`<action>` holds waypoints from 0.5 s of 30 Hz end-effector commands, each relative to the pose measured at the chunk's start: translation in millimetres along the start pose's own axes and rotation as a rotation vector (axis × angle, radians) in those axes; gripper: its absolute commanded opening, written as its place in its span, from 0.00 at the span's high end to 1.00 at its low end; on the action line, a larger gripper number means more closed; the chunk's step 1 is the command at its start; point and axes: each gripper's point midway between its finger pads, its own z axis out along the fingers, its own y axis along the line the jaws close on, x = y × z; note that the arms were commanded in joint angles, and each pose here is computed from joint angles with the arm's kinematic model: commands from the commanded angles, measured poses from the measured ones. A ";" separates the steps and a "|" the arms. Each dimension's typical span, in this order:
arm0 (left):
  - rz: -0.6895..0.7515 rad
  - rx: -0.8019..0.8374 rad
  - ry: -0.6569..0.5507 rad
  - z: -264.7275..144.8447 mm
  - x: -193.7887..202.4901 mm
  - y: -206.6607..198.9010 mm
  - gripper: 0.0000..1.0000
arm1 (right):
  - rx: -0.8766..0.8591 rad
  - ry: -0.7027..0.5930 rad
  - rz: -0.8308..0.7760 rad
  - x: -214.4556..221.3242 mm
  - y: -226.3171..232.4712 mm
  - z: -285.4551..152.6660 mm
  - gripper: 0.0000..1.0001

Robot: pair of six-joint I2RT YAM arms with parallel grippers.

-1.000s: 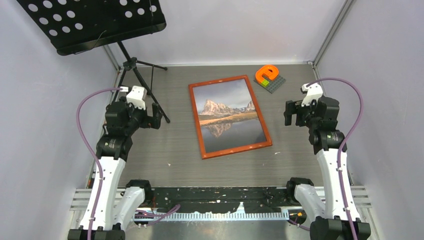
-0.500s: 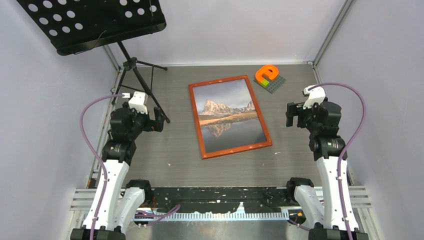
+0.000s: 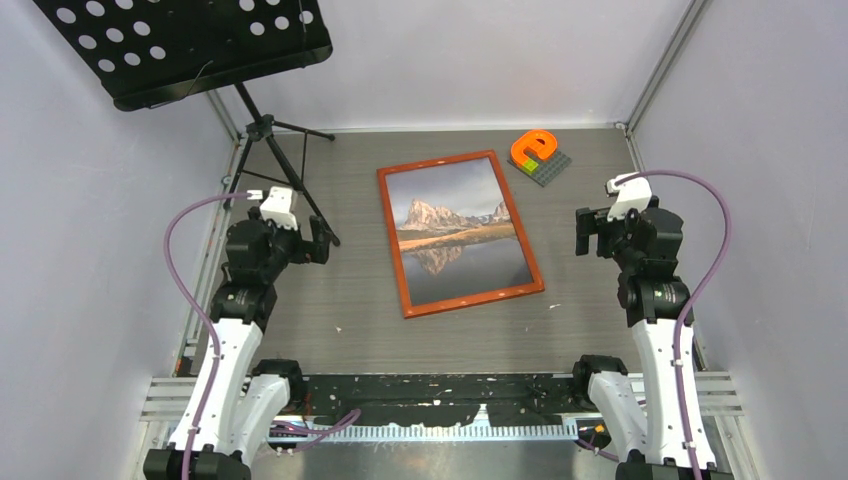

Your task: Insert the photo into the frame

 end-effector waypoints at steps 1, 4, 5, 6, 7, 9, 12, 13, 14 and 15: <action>0.027 -0.027 -0.078 -1.8 -24.2 5.8 0.00 | 0.031 -0.045 -0.029 -9.0 -6.8 0.0 0.05; 0.036 -0.043 -0.103 -6.2 -29.3 8.1 0.00 | 0.019 -0.045 -0.031 -9.3 -4.9 0.3 0.05; 0.039 -0.050 -0.109 -7.7 -30.4 8.9 0.00 | 0.018 -0.044 -0.034 -8.5 -4.6 0.3 0.05; 0.040 -0.056 -0.117 -9.6 -32.3 10.0 0.00 | 0.019 -0.049 -0.039 -9.4 -4.9 -0.5 0.05; 0.039 -0.061 -0.117 -10.2 -32.0 10.9 0.00 | 0.020 -0.047 -0.040 -8.2 -4.9 -0.5 0.05; 0.039 -0.062 -0.120 -10.9 -32.8 11.4 0.00 | 0.021 -0.049 -0.044 -7.2 -4.8 -1.0 0.05; 0.037 -0.060 -0.122 -10.9 -32.8 11.3 0.00 | 0.018 -0.056 -0.051 -7.8 -4.3 -2.1 0.05; 0.037 -0.059 -0.124 -11.4 -33.7 11.2 0.00 | 0.017 -0.055 -0.052 -6.9 -3.9 -1.9 0.05; 0.037 -0.059 -0.125 -11.8 -33.6 11.2 0.00 | 0.017 -0.056 -0.054 -6.7 -3.8 -2.2 0.05; 0.037 -0.060 -0.125 -12.1 -33.3 11.2 0.00 | 0.018 -0.056 -0.055 -6.6 -4.2 -2.1 0.05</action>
